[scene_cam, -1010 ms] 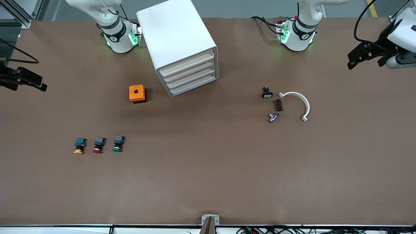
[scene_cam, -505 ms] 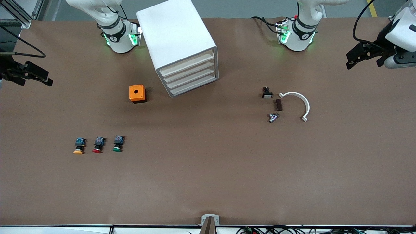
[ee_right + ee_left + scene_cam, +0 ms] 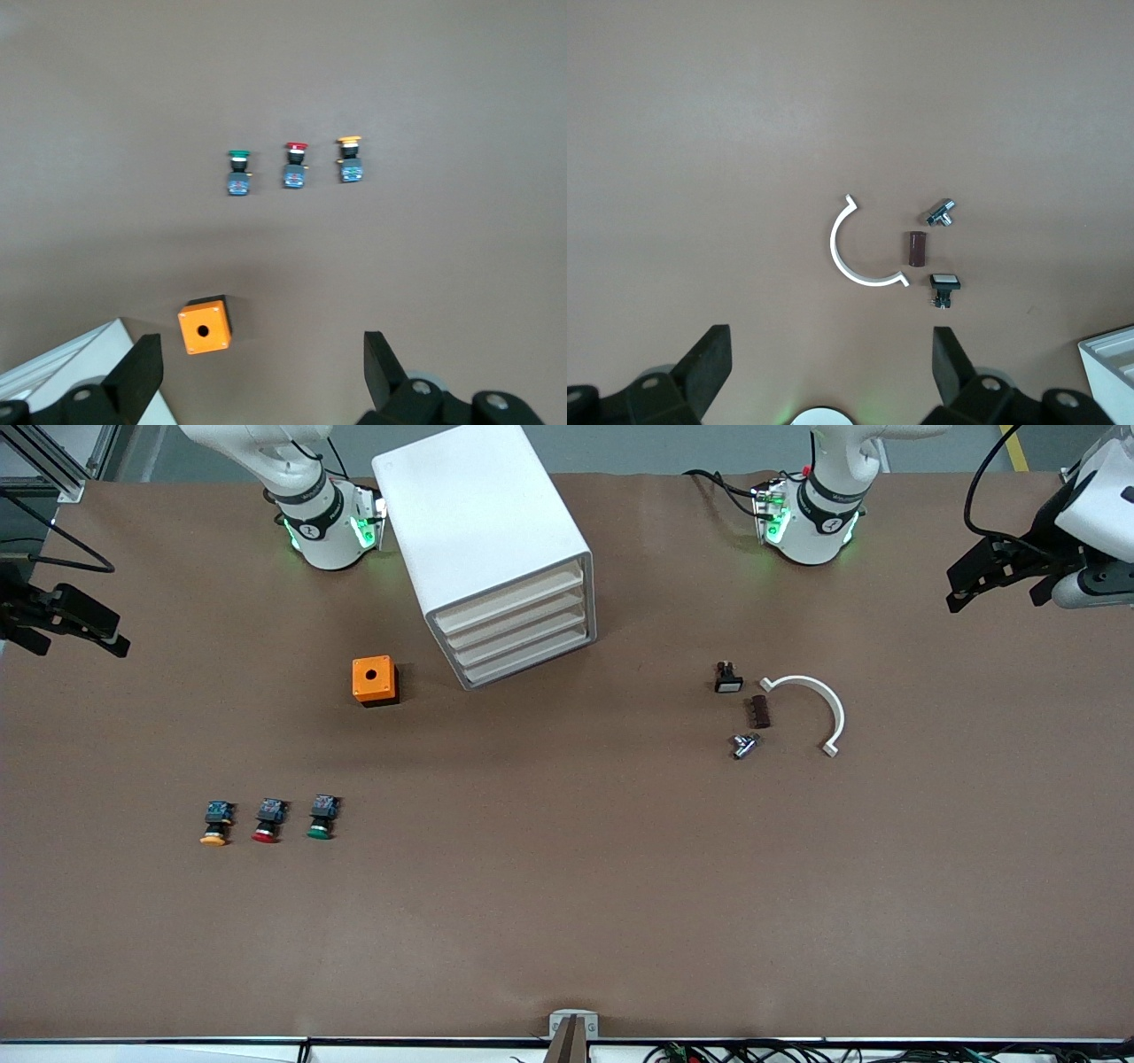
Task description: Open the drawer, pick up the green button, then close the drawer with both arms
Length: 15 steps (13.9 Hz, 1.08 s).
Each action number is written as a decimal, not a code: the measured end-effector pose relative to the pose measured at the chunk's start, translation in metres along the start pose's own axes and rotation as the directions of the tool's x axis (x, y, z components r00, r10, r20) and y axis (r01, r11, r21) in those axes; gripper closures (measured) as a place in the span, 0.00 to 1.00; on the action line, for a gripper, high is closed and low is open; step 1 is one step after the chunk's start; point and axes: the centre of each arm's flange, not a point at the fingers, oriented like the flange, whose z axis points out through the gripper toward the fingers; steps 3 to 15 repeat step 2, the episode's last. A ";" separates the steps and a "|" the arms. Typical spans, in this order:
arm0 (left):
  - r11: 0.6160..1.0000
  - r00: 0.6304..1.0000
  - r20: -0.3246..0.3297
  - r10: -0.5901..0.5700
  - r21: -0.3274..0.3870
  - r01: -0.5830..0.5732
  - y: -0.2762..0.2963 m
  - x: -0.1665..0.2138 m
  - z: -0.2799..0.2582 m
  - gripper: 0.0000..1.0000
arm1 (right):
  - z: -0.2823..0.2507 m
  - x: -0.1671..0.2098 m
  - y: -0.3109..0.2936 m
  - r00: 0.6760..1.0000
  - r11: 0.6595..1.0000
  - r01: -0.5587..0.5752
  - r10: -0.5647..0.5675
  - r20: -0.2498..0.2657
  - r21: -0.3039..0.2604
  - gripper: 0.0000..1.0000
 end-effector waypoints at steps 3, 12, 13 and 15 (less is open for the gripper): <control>1.000 1.000 -0.004 -0.001 -0.001 0.001 -0.001 0.000 -0.001 0.00 | 0.000 0.000 -0.002 1.000 1.000 0.007 -0.007 -0.001 -0.017 0.00; 1.000 1.000 -0.004 -0.001 -0.001 0.001 -0.001 0.000 -0.001 0.00 | 0.000 0.000 -0.002 1.000 1.000 0.007 -0.007 -0.001 -0.017 0.00; 1.000 1.000 -0.004 -0.001 -0.001 0.001 -0.001 0.000 -0.001 0.00 | 0.000 0.000 -0.002 1.000 1.000 0.007 -0.007 -0.001 -0.017 0.00; 1.000 1.000 -0.004 -0.001 -0.001 0.001 -0.001 0.000 -0.001 0.00 | 0.000 0.000 -0.002 1.000 1.000 0.007 -0.007 -0.001 -0.017 0.00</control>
